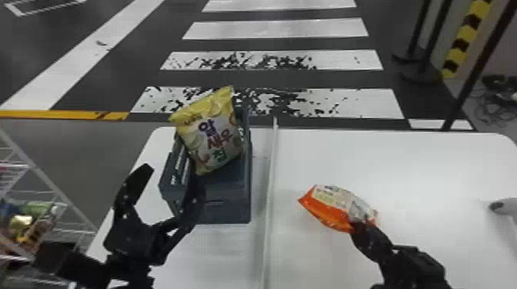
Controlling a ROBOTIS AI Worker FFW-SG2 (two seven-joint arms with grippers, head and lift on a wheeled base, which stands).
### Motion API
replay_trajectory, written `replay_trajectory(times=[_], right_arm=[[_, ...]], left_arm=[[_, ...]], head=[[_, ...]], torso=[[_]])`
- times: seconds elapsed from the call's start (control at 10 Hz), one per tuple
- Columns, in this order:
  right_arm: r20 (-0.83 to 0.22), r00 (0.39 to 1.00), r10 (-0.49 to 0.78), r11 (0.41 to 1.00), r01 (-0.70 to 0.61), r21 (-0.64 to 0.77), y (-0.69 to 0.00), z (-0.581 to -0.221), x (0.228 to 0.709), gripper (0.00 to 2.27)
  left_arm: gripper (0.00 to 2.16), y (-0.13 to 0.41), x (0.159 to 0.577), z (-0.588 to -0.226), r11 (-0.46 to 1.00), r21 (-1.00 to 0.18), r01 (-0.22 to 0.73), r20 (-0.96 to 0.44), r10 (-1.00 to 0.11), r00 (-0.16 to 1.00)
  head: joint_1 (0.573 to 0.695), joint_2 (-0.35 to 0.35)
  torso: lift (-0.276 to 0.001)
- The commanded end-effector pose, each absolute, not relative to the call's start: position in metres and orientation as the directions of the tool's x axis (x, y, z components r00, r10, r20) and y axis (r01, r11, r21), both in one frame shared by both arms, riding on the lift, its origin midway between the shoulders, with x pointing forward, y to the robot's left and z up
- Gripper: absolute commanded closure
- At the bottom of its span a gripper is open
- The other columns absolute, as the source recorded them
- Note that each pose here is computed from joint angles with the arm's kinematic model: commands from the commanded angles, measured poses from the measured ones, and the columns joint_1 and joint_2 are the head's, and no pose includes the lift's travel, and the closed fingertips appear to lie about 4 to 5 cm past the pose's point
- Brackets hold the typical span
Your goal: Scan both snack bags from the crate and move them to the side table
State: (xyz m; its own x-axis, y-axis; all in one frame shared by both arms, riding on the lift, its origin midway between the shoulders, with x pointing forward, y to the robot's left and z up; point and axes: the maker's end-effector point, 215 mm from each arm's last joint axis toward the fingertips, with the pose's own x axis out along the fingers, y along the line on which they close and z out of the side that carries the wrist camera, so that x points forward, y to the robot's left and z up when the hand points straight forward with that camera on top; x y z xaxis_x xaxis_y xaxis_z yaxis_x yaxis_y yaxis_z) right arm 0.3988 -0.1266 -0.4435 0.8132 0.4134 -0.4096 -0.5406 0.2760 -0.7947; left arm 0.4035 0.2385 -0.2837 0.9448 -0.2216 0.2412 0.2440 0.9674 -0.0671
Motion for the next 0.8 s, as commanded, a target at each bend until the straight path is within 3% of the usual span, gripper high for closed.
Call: replay_trajectory(times=[0.0,0.1,0.2,0.3,0.4,0.7], right_arm=[[-0.438,0.768,0.467,0.236,-0.586,-0.775,-0.121,-0.455,0.374,2.15],[-0.468,0.742,0.480,0.221,-0.618,-0.755,-0.124,-0.464,0.362,1.83],[-0.472,0.734,0.489,0.256,-0.638,-0.726,-0.129,-0.465,0.358,1.22],[-0.470,0.738,0.484,0.281,-0.639,-0.715,-0.135,-0.464,0.358,0.28],[-0.469,0.749,0.467,0.296,-0.632,-0.716,-0.143,-0.461,0.362,0.00],[-0.471,0.769,0.432,0.384,-0.630,-0.675,-0.182,-0.443,0.380,0.05]], left_arm=[[0.10,0.238,0.405,-0.284,0.967,-0.067,0.244,0.242,-0.222,0.945],[0.10,0.239,0.405,-0.286,0.968,-0.068,0.243,0.238,-0.221,0.946],[0.10,0.239,0.405,-0.287,0.968,-0.070,0.242,0.237,-0.220,0.946],[0.10,0.240,0.405,-0.288,0.968,-0.070,0.242,0.235,-0.219,0.947],[0.10,0.239,0.405,-0.288,0.968,-0.069,0.243,0.235,-0.221,0.946],[0.10,0.239,0.405,-0.288,0.967,-0.073,0.245,0.237,-0.222,0.946]], head=[[0.695,0.156],[0.695,0.165],[0.695,0.172],[0.695,0.170],[0.695,0.162],[0.695,0.122]], torso=[[-0.099],[-0.099],[-0.099],[-0.099],[-0.099],[-0.099]])
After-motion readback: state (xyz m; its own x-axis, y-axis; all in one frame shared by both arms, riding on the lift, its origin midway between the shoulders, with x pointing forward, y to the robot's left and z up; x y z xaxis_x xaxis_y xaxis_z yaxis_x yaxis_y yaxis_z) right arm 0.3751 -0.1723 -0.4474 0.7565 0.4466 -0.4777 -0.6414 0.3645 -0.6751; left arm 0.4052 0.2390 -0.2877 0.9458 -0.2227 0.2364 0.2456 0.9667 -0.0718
